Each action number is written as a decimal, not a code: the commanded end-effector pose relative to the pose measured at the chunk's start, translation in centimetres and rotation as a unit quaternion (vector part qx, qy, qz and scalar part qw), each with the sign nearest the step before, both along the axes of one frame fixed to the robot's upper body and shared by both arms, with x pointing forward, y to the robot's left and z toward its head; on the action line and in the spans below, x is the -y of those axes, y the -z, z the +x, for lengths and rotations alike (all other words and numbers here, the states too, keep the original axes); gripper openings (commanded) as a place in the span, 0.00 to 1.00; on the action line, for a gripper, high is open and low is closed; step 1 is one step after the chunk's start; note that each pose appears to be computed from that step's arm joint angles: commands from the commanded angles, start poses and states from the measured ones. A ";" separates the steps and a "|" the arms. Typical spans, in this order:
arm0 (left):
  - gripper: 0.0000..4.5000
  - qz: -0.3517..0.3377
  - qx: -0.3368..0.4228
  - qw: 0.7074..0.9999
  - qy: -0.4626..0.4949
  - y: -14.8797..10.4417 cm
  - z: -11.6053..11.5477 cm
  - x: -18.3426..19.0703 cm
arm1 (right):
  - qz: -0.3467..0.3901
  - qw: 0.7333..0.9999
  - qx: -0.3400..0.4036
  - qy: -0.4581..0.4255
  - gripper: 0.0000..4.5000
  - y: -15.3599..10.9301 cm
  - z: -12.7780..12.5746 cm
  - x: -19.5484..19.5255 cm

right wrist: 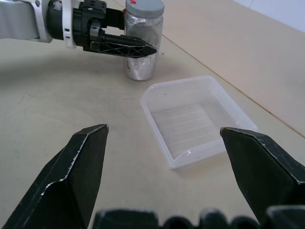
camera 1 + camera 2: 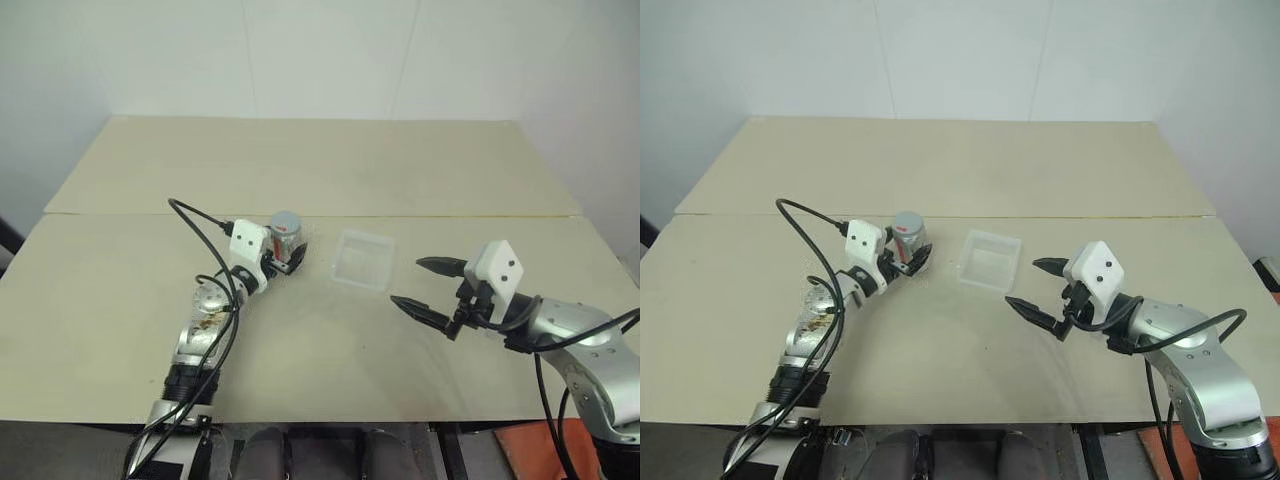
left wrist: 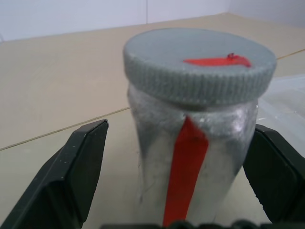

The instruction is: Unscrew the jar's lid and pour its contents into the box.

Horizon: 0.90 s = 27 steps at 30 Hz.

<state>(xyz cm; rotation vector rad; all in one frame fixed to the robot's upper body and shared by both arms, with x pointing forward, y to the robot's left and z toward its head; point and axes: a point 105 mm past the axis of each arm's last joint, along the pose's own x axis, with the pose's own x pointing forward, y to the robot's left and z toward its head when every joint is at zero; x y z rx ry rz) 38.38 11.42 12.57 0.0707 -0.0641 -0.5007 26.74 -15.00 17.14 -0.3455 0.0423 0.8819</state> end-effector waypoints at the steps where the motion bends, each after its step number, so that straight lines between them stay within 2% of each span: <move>1: 1.00 -0.007 0.032 0.999 0.001 -1.5 0.4 0.3 | -0.005 0.999 0.040 -0.003 0.97 -1.5 -0.4 -0.1; 2: 1.00 -0.010 0.033 0.999 -0.001 -1.6 0.4 0.3 | -0.005 0.999 0.040 -0.003 0.97 -1.5 -0.4 -0.1; 5: 0.86 -0.017 0.034 0.999 -0.013 -1.6 0.6 0.0 | -0.005 0.999 0.042 -0.002 1.00 -1.5 -0.5 -0.1; 11: 0.44 -0.022 0.048 0.998 -0.025 -1.8 0.6 -0.4 | -0.003 0.999 0.042 -0.004 1.00 -1.5 -0.6 -0.3; 16: 0.43 -0.020 0.058 0.998 -0.001 -2.3 0.2 -0.2 | -0.001 0.999 0.047 -0.009 1.00 -1.7 -0.6 -0.6; 21: 0.43 -0.002 0.066 0.988 0.140 -4.2 -1.9 0.7 | 0.031 0.997 0.065 -0.031 1.00 -3.8 -0.2 -2.0; 27: 0.43 0.044 0.036 0.948 0.313 -5.0 -5.3 1.2 | 0.094 0.989 0.055 -0.096 1.00 -5.9 -0.3 -5.2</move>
